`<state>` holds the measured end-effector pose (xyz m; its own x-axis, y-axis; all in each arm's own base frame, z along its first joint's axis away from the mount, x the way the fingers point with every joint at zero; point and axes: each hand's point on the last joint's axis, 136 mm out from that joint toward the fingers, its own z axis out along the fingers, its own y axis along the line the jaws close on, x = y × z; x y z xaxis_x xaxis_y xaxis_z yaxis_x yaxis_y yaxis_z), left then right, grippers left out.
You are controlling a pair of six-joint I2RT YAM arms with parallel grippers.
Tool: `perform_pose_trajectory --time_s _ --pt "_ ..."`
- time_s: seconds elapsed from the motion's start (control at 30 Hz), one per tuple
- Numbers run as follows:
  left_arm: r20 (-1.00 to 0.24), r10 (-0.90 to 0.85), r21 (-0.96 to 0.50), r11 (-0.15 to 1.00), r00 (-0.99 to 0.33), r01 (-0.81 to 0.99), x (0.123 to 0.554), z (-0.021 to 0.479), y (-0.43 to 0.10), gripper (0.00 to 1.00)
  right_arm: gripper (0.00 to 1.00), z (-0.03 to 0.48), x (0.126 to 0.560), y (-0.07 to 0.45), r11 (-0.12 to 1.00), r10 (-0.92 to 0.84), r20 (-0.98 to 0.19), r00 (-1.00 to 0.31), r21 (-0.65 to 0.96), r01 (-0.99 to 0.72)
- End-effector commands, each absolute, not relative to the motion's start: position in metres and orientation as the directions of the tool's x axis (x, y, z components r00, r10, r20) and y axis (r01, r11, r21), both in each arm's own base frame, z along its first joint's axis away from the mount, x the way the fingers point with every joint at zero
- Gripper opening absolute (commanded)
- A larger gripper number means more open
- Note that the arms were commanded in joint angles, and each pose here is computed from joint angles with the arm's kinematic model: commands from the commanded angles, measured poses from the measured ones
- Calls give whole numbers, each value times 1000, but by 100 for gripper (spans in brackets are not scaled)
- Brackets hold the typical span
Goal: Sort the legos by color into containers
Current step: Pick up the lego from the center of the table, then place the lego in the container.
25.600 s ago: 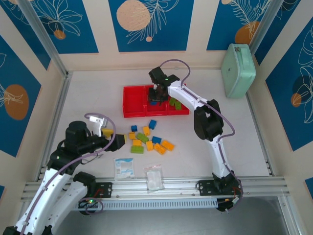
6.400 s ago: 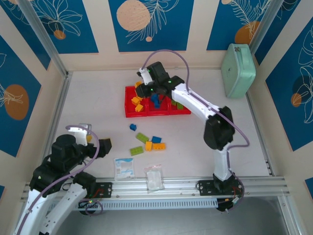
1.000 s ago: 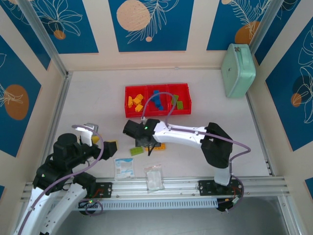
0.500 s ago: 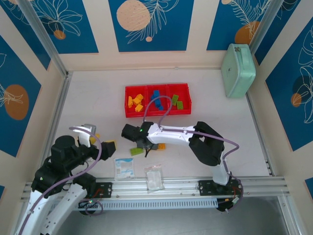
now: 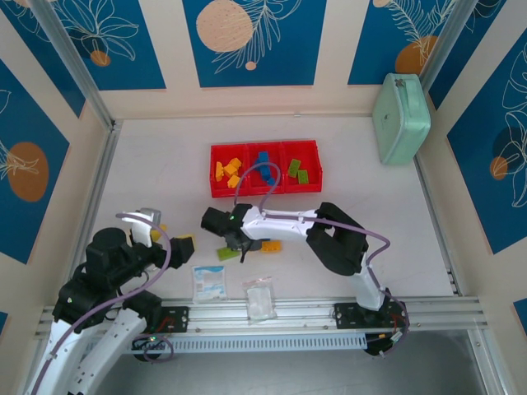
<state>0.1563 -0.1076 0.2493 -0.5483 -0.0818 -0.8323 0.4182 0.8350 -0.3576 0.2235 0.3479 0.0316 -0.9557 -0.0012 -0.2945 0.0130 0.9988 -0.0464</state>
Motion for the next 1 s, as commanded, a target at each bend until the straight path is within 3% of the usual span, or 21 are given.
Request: perform_pose_trajectory --time_s 0.0,0.2,0.37,0.63,0.97 --pt "-836 -88 -352 843 -541 407 158 248 -105 99 30 15 227 340 995 -35 -266 -963 -102 -8" --pt "-836 -90 -351 846 -541 401 159 248 -104 99 26 29 235 339 983 -142 -302 -943 -155 -98" --pt "-836 -93 -344 857 -540 385 161 248 -101 99 21 70 245 338 951 -276 -358 -892 -238 -198" --pt "-845 -109 -339 866 -524 366 159 250 -95 99 18 107 278 366 934 -318 -407 -856 20 -356" --pt "-840 -117 -331 883 -529 331 162 246 -90 99 16 134 364 406 874 -371 -530 -763 78 -479"
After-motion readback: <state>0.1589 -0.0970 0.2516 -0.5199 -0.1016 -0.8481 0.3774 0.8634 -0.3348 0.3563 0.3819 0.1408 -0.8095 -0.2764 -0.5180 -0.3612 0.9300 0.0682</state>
